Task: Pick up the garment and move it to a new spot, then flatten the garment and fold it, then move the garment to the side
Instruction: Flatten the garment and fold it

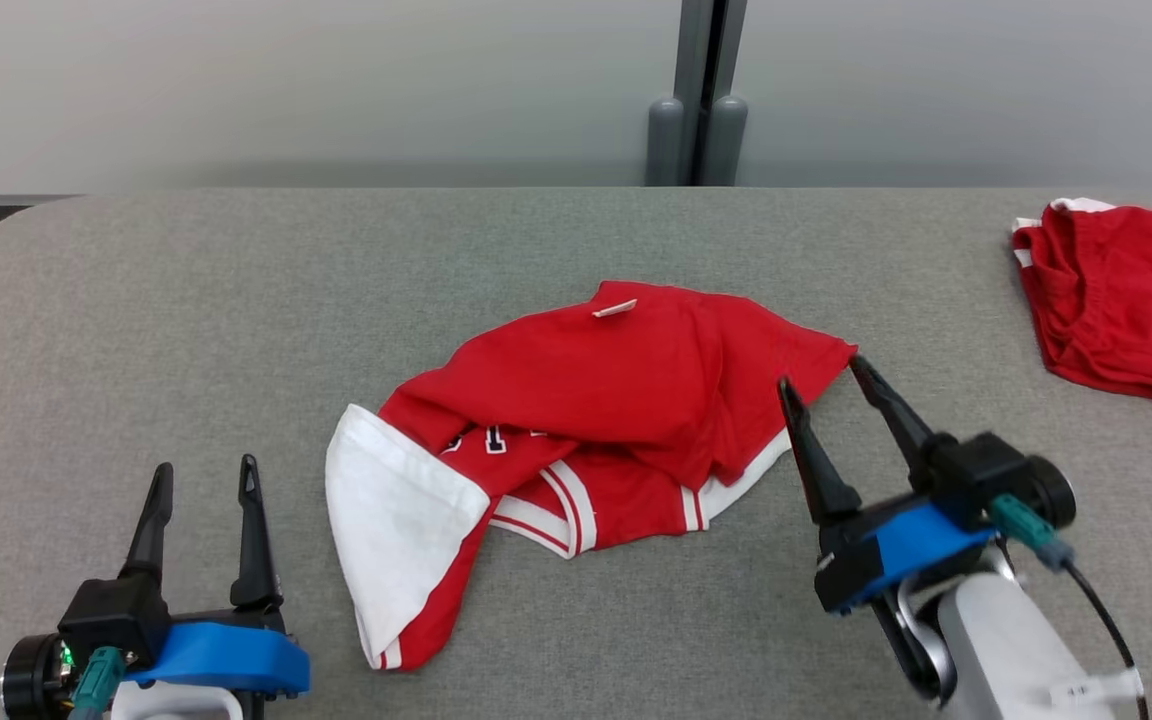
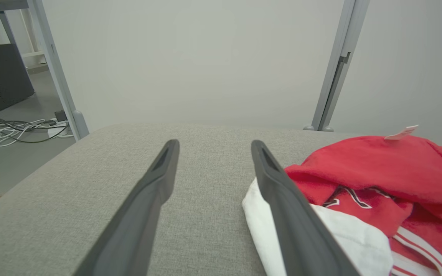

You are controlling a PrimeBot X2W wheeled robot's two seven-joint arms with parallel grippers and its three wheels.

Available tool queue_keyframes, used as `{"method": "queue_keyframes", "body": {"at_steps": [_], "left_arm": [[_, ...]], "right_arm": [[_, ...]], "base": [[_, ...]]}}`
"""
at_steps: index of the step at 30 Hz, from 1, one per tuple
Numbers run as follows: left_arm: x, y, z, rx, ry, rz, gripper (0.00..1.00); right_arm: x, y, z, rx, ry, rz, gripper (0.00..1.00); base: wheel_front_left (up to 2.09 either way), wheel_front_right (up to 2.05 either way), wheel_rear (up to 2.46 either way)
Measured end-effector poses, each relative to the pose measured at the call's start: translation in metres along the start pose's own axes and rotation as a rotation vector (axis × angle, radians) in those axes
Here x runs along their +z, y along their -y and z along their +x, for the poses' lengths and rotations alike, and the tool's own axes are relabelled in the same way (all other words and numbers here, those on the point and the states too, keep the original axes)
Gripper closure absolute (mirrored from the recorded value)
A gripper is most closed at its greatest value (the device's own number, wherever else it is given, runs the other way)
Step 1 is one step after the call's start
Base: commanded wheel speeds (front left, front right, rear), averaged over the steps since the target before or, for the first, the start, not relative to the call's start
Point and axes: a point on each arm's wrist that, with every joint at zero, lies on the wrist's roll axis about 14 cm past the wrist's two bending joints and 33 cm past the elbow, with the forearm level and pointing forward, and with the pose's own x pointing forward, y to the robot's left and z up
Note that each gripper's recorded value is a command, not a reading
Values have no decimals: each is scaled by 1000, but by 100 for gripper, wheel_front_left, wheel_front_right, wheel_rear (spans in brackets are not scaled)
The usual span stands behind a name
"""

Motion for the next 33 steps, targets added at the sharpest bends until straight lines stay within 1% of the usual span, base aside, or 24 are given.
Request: {"method": "queue_keyframes", "body": {"at_steps": [6, 9, 14, 20, 28, 30, 31, 32, 33], "left_arm": [[-1, -10, -1, 33, -4, -5, 0], [-5, -17, -4, 53, -16, -5, 0], [-7, -27, -5, 88, -25, -11, 0], [-14, -32, -2, 109, -46, -21, 0], [-22, -37, -1, 126, -71, -20, 0], [-21, -37, 0, 128, -69, -19, 0], [-20, -38, 1, 130, -65, -18, 0], [-19, -38, 2, 131, -62, -19, 0], [-19, -38, 2, 131, -62, -21, 0]], "right_arm": [[22, -16, 60, 88, -3, -55, 0], [21, -22, 83, 118, -44, -73, 0], [-10, -25, 105, 140, -191, -87, 0], [-53, -23, 116, 150, -333, -85, 0], [-103, -27, 112, 154, -490, -42, 0], [-109, -31, 110, 159, -500, -28, 0], [-110, -34, 110, 158, -505, -11, 13], [-110, -36, 111, 156, -496, 10, 77], [-108, -39, 112, 161, -486, 13, 100]], "base": [[0, 0, 0], [0, 0, 0], [0, 0, 0], [0, 0, 0], [0, 0, 0], [0, 0, 0], [0, 0, 0], [0, 0, 0], [0, 0, 0]]}}
